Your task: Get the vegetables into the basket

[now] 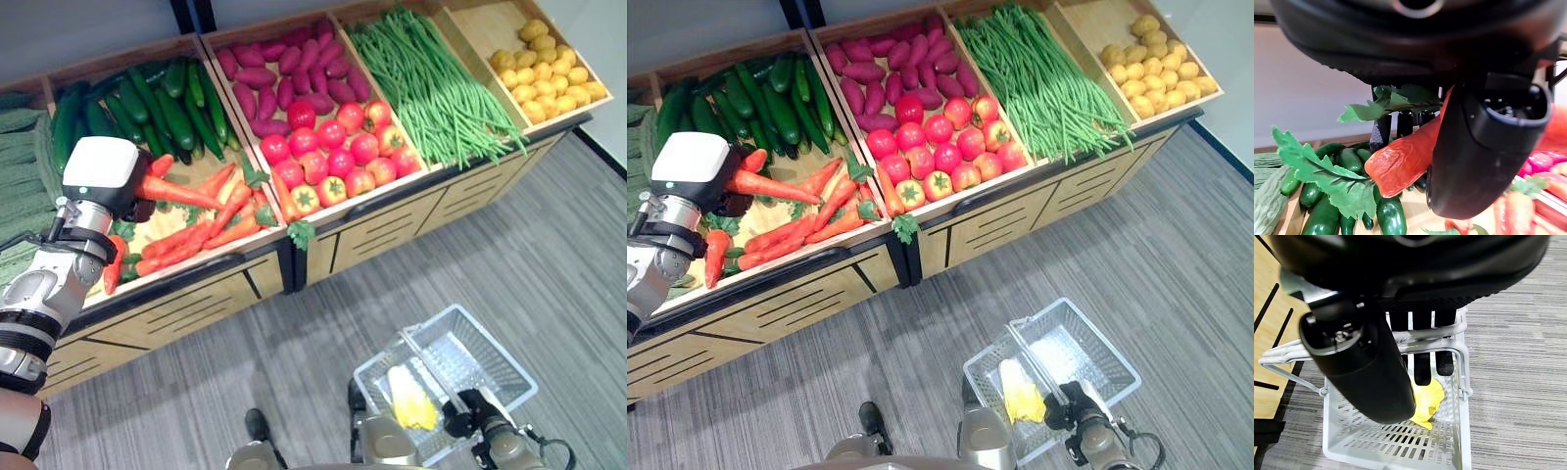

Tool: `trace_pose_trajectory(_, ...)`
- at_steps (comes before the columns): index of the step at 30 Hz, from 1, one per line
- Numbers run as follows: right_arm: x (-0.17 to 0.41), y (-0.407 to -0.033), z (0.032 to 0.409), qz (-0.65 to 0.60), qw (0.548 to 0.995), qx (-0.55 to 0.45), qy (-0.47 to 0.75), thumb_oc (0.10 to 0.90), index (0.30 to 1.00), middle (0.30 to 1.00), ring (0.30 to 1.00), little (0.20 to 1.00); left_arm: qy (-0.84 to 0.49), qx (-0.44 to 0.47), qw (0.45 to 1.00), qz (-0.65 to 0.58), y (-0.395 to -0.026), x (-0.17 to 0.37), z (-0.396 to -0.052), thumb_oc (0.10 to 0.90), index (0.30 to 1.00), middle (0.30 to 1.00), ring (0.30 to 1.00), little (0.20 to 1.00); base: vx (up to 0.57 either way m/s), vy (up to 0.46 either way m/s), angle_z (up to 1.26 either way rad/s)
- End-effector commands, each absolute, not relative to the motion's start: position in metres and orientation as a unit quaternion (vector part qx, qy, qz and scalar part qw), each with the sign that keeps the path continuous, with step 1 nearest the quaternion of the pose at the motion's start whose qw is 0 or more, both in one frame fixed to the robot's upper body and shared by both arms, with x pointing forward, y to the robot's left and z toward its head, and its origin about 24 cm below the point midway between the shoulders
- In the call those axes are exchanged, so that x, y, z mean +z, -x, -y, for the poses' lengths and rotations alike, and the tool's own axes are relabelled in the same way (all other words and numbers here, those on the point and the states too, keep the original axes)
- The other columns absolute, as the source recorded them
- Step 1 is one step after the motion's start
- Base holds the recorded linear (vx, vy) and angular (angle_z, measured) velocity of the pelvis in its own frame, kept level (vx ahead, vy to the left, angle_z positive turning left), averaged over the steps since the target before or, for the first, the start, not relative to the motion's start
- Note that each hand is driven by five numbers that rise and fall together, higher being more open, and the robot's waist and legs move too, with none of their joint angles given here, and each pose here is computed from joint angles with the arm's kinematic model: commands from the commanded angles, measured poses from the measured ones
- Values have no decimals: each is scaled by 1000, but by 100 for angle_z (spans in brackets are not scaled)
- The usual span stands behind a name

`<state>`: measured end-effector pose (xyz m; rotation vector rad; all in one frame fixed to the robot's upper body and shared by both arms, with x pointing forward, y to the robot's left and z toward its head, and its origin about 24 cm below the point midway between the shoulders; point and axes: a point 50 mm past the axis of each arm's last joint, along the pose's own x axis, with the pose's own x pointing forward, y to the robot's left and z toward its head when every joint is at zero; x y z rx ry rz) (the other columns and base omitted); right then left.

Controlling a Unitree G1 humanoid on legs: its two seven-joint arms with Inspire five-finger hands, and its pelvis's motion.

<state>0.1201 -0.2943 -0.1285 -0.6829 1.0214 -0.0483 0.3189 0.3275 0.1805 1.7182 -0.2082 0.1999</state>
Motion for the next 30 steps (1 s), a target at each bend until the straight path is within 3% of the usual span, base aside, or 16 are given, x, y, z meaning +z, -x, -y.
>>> trace_pose_trajectory(1, -125, -101, 312, -488, 805, -48, 336, 400, 300, 300, 300, 300, -769, 121, 607, 159, -311, 227, -328, 400, 300, 300, 300, 300, -16, 17, 4)
trace_pose_trajectory(8, -126, -96, 313, -493, 802, -52, 333, 400, 300, 300, 300, 300, -756, 96, 623, 178, -304, 219, -317, 400, 300, 300, 300, 300, -5, 22, -1)
trace_pose_trajectory(19, -127, -88, 313, -496, 805, -71, 317, 400, 300, 300, 300, 300, -710, 4, 649, 273, -299, 216, -260, 400, 300, 300, 300, 300, -56, 80, -14)
trace_pose_trajectory(30, -130, -87, 307, -499, 801, -56, 327, 400, 300, 300, 300, 300, -696, -33, 651, 301, -281, 219, -246, 400, 300, 300, 300, 300, -78, 10, -31)
